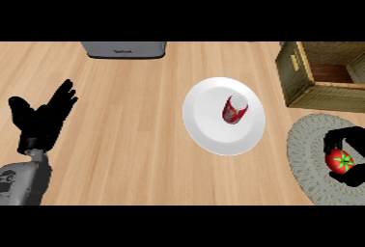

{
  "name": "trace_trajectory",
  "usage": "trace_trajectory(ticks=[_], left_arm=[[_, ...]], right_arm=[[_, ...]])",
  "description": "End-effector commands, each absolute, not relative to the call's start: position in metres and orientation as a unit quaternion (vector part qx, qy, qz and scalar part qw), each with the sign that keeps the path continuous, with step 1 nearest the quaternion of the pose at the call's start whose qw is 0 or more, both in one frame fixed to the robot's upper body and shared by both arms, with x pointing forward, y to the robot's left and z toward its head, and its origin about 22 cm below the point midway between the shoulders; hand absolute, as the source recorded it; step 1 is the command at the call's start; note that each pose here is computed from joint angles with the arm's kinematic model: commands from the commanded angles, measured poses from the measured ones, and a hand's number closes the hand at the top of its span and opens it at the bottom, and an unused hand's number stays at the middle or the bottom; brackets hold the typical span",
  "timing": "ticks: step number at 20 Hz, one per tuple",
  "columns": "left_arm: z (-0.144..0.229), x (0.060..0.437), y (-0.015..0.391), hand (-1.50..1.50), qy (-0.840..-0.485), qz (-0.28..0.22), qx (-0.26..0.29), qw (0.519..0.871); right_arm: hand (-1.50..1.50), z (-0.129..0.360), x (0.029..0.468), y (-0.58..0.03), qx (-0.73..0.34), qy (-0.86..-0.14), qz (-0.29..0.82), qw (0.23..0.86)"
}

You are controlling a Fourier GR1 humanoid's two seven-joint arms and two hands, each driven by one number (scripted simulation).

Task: Pick the tomato from the placemat and place it in the basket

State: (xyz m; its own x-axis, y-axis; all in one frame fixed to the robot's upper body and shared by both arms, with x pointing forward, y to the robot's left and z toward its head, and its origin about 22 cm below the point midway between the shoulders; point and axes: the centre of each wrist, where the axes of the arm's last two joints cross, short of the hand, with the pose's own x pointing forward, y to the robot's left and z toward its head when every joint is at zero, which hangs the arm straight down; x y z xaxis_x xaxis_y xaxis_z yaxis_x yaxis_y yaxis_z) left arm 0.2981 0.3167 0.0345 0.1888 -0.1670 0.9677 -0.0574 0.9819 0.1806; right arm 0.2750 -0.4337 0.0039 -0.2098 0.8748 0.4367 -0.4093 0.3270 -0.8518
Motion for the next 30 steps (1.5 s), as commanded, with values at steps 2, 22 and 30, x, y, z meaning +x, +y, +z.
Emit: trace_trajectory(ticks=[2,22,30], left_arm=[[0.039,0.289,0.299,0.0,-0.638,-0.033,0.082,0.765],[0.03,0.275,0.334,0.0,-0.617,-0.018,0.117,0.778],[0.031,0.283,0.308,0.0,-0.634,-0.023,0.099,0.767]], right_arm=[[1.5,-0.021,0.28,-0.418,-0.208,-0.554,0.546,0.593],[1.5,0.098,0.166,-0.192,-0.029,-0.774,0.36,0.52],[1.5,0.19,0.105,-0.212,-0.15,-0.788,0.296,0.518]])
